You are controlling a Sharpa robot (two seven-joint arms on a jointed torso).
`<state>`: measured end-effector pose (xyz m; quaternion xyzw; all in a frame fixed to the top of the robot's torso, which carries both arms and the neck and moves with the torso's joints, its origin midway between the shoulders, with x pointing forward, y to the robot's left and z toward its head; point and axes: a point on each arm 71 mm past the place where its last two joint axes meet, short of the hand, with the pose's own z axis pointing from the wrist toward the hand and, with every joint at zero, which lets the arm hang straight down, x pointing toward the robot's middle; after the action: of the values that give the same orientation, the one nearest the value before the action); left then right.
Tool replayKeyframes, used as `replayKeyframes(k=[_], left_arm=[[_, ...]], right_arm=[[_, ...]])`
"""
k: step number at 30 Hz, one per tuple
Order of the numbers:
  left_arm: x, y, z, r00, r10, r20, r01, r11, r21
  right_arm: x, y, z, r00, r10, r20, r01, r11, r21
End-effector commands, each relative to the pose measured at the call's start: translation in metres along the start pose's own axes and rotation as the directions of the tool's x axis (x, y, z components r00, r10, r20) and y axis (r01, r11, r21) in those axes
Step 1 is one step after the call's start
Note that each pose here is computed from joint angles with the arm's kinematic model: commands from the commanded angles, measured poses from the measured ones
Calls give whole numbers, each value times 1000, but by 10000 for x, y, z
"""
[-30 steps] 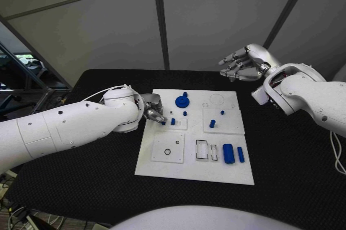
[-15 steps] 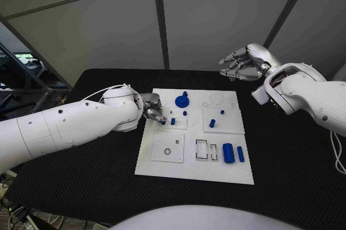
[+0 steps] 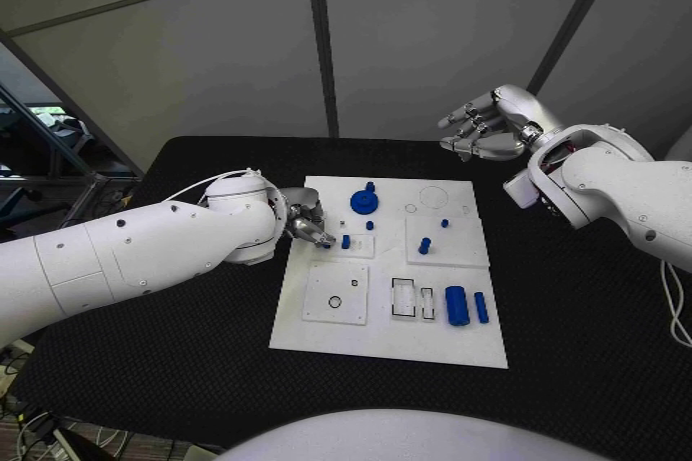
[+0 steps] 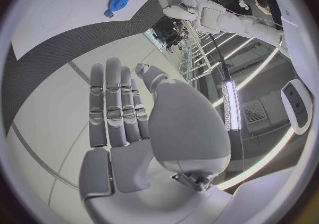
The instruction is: Assemble the parts on the task board
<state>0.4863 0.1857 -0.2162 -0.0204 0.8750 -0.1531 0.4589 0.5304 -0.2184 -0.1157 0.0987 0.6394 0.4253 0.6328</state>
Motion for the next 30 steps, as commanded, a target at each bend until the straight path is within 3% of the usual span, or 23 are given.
replayKeyframes(k=[1, 13, 30], left_arm=[[42, 14, 1, 999, 9, -33, -9, 1000, -8], [30, 31, 10, 1000, -4, -21, 4, 1000, -13], [-39, 89, 8, 997, -46, 54, 48, 999, -23]], right_arm=[[-9, 14, 2, 1000, 2, 2, -2, 1000, -7], [-6, 17, 4, 1000, 2, 2, -2, 1000, -9], [-14, 9, 1, 1000, 1, 3, -1, 1000, -8]])
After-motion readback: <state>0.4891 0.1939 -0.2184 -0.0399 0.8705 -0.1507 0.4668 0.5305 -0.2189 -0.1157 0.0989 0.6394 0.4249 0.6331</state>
